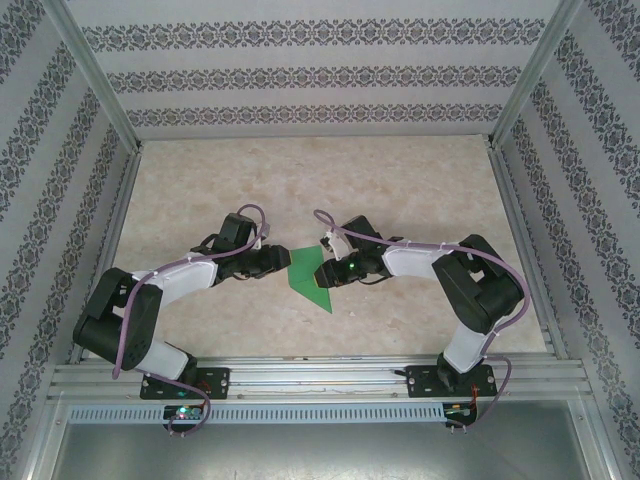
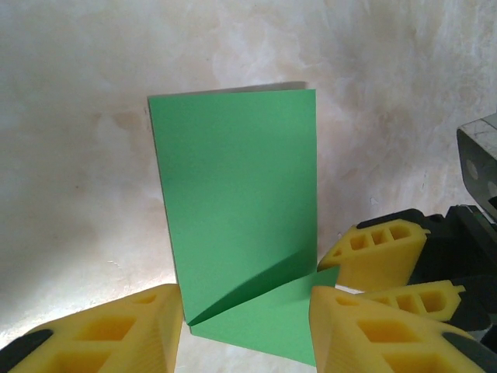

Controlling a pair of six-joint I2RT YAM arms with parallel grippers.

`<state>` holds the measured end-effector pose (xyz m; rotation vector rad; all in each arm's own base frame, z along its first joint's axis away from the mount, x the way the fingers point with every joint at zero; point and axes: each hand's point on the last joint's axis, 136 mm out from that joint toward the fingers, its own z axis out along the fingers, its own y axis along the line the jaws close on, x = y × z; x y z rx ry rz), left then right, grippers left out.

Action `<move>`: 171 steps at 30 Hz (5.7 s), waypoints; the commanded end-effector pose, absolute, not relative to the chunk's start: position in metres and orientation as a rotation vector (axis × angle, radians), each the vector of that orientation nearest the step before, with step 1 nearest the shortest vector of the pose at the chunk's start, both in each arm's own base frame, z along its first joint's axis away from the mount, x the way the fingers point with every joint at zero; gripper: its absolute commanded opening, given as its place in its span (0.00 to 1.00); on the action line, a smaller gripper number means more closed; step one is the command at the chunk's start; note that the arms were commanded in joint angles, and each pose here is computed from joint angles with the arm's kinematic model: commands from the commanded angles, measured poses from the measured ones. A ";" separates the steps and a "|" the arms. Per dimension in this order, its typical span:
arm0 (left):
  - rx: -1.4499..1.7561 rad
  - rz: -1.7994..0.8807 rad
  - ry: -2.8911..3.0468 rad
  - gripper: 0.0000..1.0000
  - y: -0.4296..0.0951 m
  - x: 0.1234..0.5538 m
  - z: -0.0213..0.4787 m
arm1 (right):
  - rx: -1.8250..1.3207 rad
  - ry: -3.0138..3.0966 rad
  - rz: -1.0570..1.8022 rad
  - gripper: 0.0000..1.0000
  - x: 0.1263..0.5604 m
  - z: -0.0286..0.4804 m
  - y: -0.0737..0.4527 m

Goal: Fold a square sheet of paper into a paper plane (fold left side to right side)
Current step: Third fold the triangle at the center of the table, then fourth fold the wing at the center of the table.

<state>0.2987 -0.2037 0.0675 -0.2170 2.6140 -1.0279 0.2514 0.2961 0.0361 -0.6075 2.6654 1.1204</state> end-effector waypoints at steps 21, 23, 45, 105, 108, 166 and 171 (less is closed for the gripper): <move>-0.210 -1.233 2.612 0.45 -0.232 0.315 0.058 | -0.585 2.545 1.216 0.00 0.252 0.068 0.292; -0.206 -1.227 2.623 0.45 -0.233 0.317 0.055 | -0.578 2.544 1.214 0.00 0.252 0.067 0.291; -0.153 -1.302 2.614 0.31 -0.256 0.320 0.058 | -0.496 2.557 1.116 0.22 0.258 0.067 0.272; -0.212 -1.250 2.581 0.41 -0.246 0.325 0.085 | -0.853 2.537 -0.005 0.04 0.216 0.025 0.291; -0.237 -1.227 2.571 0.43 -0.230 0.323 0.088 | -0.835 2.542 0.013 0.00 0.216 0.026 0.290; -0.122 -1.127 2.820 0.44 -0.265 0.295 0.035 | -0.375 2.732 1.195 0.00 0.220 0.018 0.296; -0.149 -1.070 2.859 0.44 -0.261 0.295 0.025 | -0.369 2.739 1.199 0.00 0.220 0.016 0.295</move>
